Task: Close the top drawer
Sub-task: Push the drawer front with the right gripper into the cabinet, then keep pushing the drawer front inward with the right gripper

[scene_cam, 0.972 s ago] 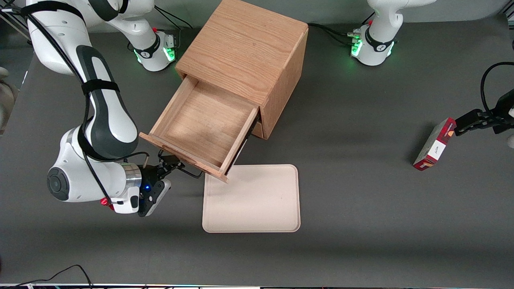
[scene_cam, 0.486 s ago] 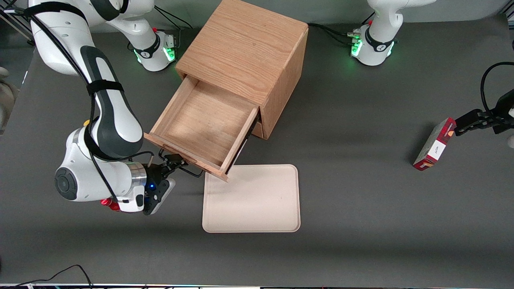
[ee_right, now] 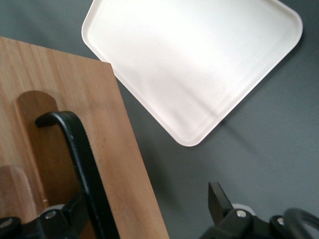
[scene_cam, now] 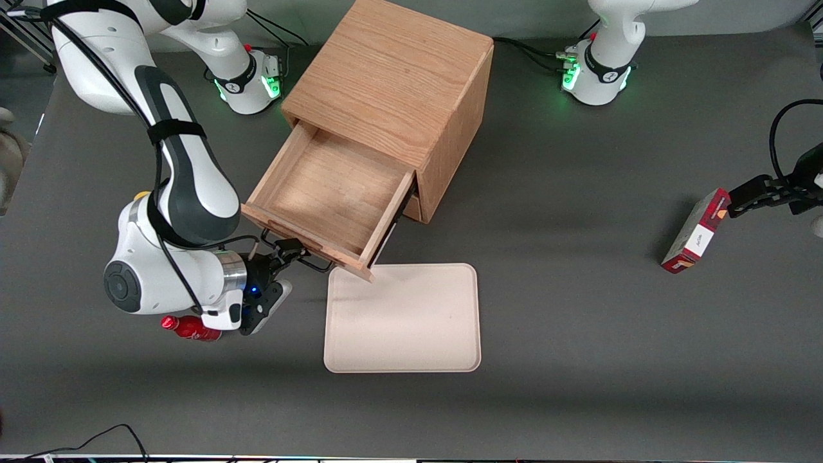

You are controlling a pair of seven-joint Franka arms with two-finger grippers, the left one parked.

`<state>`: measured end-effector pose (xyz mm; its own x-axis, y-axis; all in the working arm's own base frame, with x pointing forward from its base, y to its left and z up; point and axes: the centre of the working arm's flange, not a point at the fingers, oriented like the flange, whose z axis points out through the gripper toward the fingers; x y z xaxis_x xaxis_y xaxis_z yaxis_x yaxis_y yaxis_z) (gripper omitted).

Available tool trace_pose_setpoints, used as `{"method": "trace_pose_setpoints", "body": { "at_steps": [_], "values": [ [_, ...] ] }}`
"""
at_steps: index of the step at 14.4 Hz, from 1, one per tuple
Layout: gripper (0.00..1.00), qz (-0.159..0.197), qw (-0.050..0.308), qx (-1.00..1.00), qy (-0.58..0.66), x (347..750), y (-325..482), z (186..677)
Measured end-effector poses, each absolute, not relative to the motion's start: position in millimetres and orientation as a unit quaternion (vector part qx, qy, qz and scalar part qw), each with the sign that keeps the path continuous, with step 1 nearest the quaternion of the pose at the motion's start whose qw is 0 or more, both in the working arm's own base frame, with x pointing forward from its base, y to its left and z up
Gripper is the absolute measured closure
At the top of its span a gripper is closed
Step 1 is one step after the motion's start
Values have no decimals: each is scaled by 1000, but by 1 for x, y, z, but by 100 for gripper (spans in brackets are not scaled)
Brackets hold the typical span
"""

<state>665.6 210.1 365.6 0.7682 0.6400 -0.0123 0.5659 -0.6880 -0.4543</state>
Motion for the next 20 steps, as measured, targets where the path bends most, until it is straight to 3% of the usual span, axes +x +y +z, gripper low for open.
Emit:
{"method": "trace_pose_setpoints", "body": {
  "at_steps": [20],
  "values": [
    [0, 137, 218, -923, -287, 620, 232, 357]
  ]
}}
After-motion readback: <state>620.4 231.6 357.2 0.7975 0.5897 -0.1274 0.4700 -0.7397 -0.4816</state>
